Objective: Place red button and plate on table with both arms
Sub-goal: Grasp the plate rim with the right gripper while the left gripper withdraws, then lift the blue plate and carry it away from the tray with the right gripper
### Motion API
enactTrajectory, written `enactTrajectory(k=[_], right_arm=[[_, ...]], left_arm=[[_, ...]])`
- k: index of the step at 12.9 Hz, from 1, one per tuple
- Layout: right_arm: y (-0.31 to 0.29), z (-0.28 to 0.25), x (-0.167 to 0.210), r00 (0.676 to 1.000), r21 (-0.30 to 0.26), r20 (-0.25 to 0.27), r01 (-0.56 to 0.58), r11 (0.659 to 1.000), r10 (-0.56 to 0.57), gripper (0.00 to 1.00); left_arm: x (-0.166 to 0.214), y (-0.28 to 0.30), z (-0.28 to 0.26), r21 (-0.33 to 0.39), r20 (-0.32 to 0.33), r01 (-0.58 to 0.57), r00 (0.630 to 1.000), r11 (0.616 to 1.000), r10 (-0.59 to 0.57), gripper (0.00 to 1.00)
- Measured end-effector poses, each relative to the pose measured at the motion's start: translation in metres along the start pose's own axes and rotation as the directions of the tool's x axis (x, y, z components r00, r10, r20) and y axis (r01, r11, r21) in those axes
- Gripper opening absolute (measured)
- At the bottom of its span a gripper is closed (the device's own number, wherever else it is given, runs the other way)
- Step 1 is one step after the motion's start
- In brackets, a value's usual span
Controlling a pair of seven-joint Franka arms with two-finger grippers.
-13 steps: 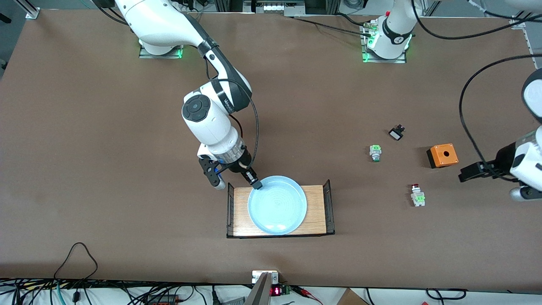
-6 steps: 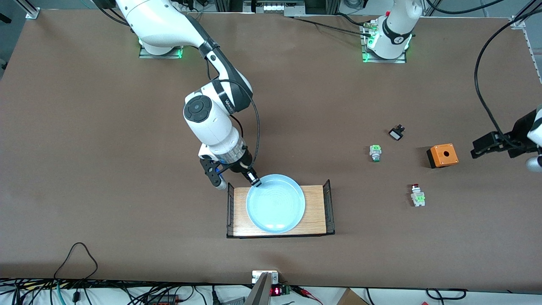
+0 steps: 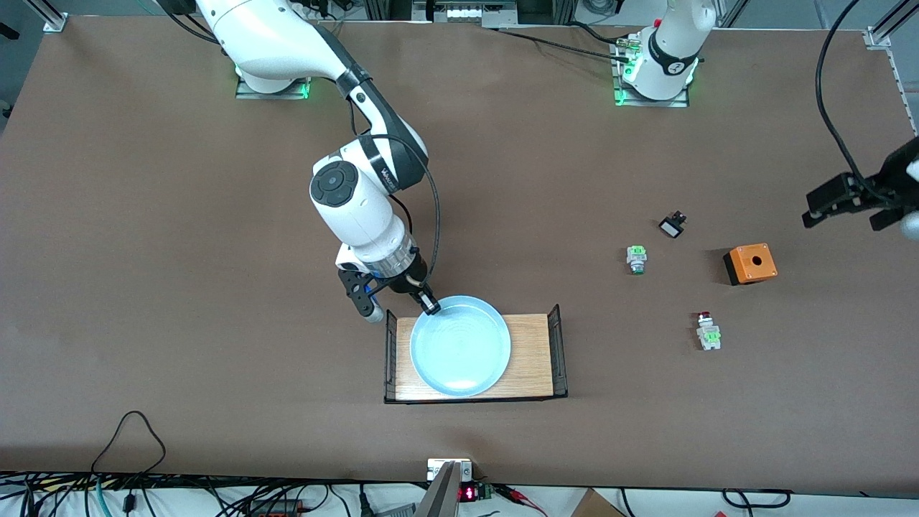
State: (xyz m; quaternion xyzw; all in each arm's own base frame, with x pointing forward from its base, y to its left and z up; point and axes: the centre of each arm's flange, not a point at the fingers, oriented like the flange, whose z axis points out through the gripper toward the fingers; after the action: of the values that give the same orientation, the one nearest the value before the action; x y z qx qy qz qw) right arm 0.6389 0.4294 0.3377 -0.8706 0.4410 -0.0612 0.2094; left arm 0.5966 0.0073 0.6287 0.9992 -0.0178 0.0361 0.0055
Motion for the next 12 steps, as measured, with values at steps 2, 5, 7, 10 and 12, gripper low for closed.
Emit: enactTrajectory(k=[2,5,7,10,12], right_arm=[[-0.009,-0.015,-0.003,1.000,0.022,0.003,0.003,1.000,-0.003,0.02],[-0.024,-0.067,-0.012,1.000,0.016,0.030,0.003,1.000,-0.004,0.02],[-0.031,-0.107,-0.015,0.999,-0.004,0.043,0.007,1.000,-0.007,0.02],[-0.029,-0.157,0.006,0.998,-0.063,0.050,0.030,0.998,-0.027,0.02],[-0.020,-0.181,0.040,0.994,-0.109,0.085,0.072,0.991,-0.063,0.02]], left_arm=[[-0.014,0.005,-0.012,0.001,0.001,-0.006,1.000,1.000,0.006,1.00],[-0.036,0.010,-0.015,0.003,0.015,-0.009,1.000,1.000,0.009,1.00],[-0.042,0.008,-0.013,0.004,0.023,0.010,1.000,1.000,-0.010,1.00],[-0.045,-0.004,-0.008,0.007,0.044,0.084,0.995,0.996,-0.085,1.00],[-0.046,-0.008,-0.010,0.008,0.045,0.098,0.994,0.995,-0.098,1.00]])
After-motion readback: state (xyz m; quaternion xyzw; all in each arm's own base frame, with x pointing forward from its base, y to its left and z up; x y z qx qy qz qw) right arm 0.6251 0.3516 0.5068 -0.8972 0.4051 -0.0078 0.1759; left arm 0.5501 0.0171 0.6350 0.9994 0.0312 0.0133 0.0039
